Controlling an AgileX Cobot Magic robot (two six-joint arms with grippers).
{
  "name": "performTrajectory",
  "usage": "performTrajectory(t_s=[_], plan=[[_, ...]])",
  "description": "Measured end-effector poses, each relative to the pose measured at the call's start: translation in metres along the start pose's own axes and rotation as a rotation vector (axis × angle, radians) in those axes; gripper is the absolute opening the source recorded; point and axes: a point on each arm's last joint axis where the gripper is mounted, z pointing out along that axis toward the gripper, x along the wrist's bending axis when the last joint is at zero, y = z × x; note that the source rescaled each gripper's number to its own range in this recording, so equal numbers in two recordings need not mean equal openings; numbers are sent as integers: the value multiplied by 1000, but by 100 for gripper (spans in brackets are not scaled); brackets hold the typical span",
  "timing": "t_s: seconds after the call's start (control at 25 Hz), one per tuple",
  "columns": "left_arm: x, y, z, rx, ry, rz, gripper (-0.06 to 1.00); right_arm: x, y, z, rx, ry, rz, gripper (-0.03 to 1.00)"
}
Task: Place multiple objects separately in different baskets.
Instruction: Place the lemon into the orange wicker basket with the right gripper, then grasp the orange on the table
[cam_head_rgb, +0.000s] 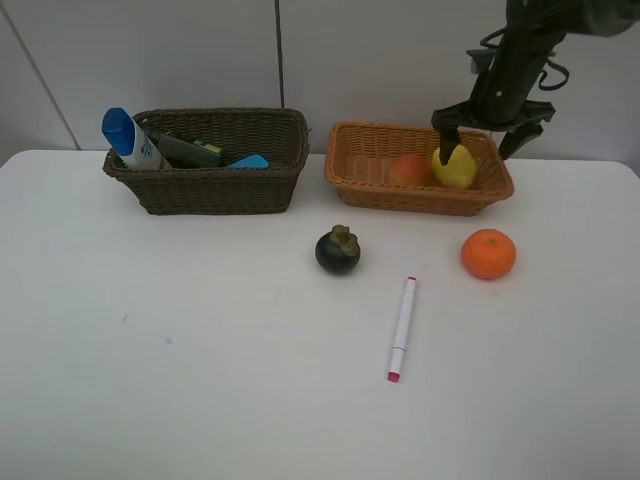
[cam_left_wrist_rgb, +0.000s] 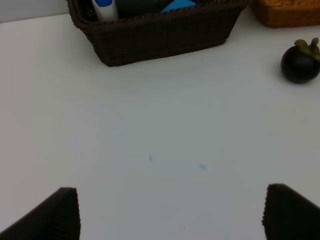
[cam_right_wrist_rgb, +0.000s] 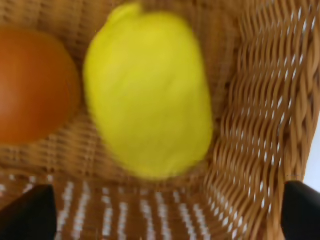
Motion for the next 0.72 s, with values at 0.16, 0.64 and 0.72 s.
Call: performTrajectory(t_s=[0.16, 0.64, 0.72], plan=[[0, 0, 0, 0, 0, 0, 84, 3, -6, -19, 34, 55, 35, 100], [0, 0, 0, 0, 0, 0, 84, 2, -71, -46, 156, 92, 51, 100], [0, 0, 0, 0, 0, 0, 84, 4, -92, -32, 244, 99, 53, 100]])
